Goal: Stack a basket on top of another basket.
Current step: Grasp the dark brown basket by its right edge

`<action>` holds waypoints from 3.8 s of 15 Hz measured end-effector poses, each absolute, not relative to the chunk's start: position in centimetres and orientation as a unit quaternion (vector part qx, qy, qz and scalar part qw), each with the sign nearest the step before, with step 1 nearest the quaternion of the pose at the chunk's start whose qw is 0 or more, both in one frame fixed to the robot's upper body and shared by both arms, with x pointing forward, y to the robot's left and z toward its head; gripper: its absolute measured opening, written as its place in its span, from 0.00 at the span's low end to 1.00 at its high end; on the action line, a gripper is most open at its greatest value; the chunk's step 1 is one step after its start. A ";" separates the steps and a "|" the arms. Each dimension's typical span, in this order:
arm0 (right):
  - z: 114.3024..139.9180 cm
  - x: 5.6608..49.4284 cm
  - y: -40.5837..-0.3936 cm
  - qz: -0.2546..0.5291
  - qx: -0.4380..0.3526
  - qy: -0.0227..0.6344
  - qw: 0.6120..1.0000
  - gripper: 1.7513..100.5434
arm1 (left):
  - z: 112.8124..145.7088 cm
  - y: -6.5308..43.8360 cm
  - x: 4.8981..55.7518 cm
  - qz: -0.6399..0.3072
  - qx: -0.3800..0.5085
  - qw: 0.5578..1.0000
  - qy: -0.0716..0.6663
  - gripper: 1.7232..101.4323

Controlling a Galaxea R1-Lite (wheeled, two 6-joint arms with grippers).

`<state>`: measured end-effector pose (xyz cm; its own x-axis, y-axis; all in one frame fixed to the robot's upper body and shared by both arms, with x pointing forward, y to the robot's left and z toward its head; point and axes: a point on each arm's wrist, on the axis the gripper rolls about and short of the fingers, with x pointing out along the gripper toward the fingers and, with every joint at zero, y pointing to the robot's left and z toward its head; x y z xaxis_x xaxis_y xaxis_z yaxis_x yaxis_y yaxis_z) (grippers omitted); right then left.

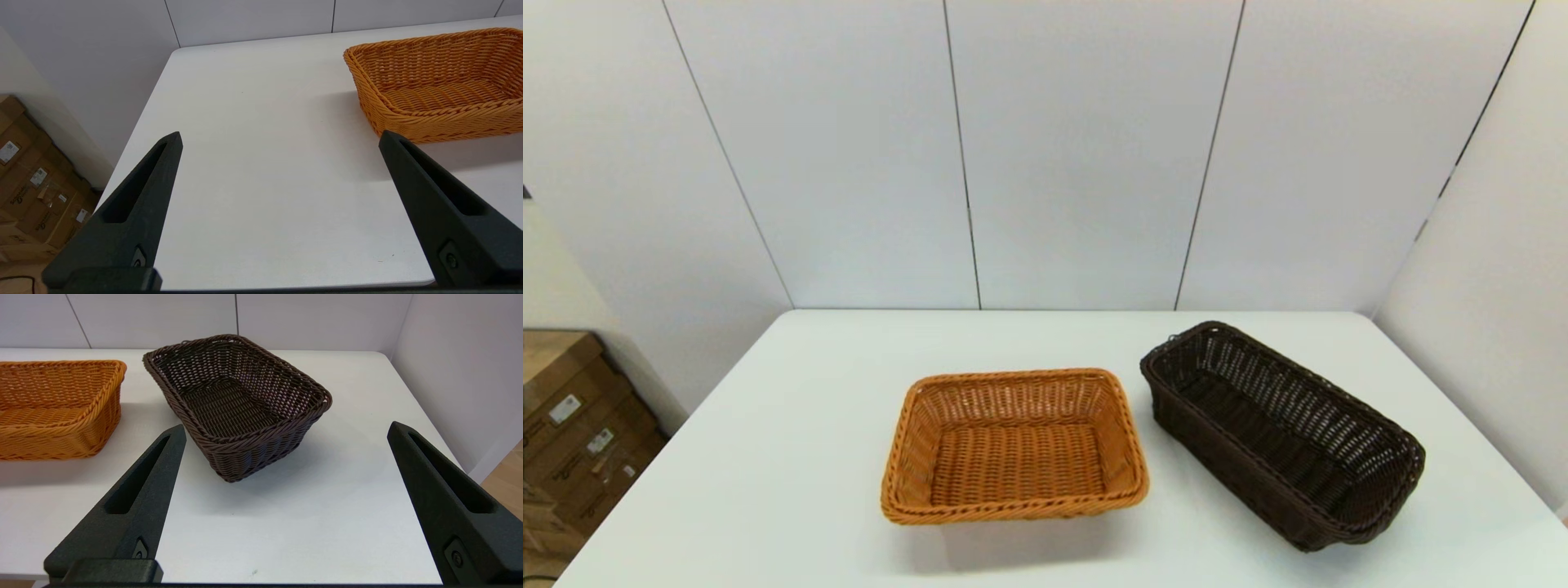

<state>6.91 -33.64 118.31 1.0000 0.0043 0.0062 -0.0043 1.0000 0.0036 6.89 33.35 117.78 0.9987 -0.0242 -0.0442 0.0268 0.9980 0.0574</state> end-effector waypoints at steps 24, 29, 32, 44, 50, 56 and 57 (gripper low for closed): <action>125.4 8.1 -33.4 0.057 -0.007 0.105 0.993 0.97 | 117.8 33.3 6.9 -0.013 0.029 0.999 0.022 0.96; 128.3 13.8 -33.4 0.044 0.056 0.221 0.973 0.97 | 117.8 33.3 6.9 -0.013 0.029 0.999 0.022 0.96; 129.3 18.4 -33.4 0.023 0.101 0.281 0.954 0.97 | 117.8 33.3 6.9 -0.013 0.029 0.999 0.022 0.96; 123.9 29.3 -35.3 -0.161 0.226 0.458 0.845 0.97 | 117.8 33.3 6.9 -0.013 0.029 0.999 0.022 0.96; 122.8 30.7 -35.0 -0.210 0.305 0.465 0.804 0.97 | 117.8 33.3 6.9 -0.013 0.029 0.999 0.022 0.96; 121.2 31.8 -34.2 -0.242 0.350 0.482 0.766 0.97 | 117.8 33.3 6.9 -0.013 0.029 0.999 0.022 0.96; 120.7 32.1 -34.0 -0.244 0.350 0.490 0.760 0.97 | 117.8 33.3 6.9 -0.013 0.029 0.999 0.022 0.96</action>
